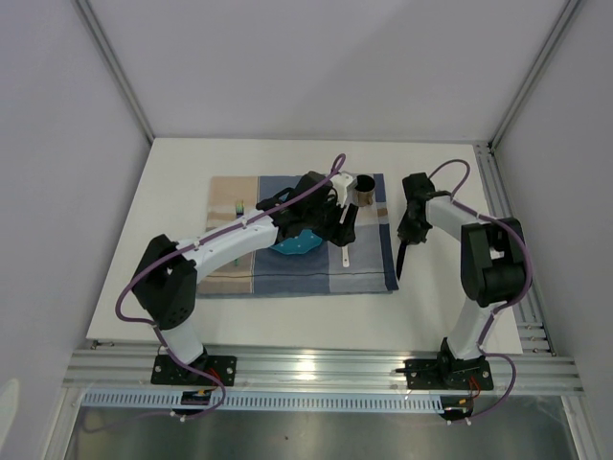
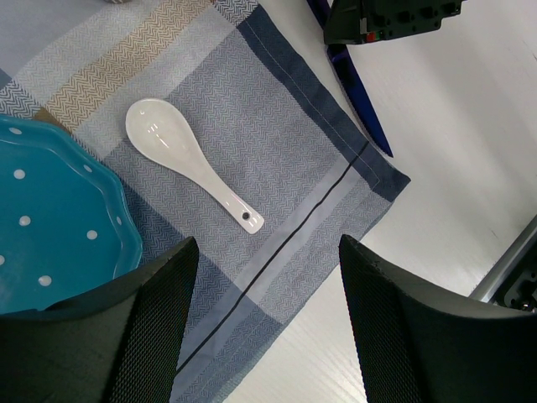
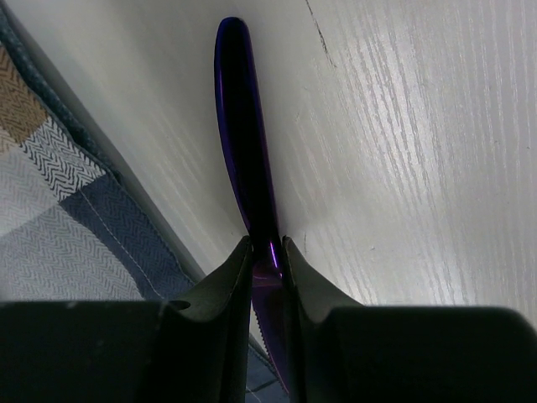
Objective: Set the dinner table for one person
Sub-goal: Pick up the knife at the center of the board.
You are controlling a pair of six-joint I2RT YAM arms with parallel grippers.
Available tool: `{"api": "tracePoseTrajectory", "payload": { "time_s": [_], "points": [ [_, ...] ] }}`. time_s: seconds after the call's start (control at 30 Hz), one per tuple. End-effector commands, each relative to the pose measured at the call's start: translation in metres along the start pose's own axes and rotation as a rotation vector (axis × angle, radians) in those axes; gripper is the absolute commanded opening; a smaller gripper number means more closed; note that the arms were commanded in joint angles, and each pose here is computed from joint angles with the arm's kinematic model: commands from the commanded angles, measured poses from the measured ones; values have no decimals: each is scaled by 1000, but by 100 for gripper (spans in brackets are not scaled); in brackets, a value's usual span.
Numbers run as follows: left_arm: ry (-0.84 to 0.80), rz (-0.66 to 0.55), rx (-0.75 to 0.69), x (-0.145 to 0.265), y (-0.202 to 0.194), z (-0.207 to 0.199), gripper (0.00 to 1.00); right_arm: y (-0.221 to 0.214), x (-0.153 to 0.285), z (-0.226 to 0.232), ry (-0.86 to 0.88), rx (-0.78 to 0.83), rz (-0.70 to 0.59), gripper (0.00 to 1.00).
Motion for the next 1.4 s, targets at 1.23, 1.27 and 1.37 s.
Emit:
{"api": "tracePoseTrajectory", "payload": {
  "time_s": [1.23,1.27,1.37],
  "points": [
    [-21,-56,-26,5,13,-6,72,-3,16,14,-1,104,-73,41],
    [-21,-47,-25,4,9,-6,72,-4,14,14,-3,105,-70,40],
    [-21,-50,-27,5,10,-6,72,-6,10,12,-10,110,-62,40]
  ]
}}
Point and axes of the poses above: each gripper's point midway between its finger pads, its own x axis back along the fingers, its own z axis along the line the jaws close on, y = z × x, the point moved 2 cm from there along x, back along the fingers, and after that the axes turned 14 degrees about -x, right-handed, at the moved point
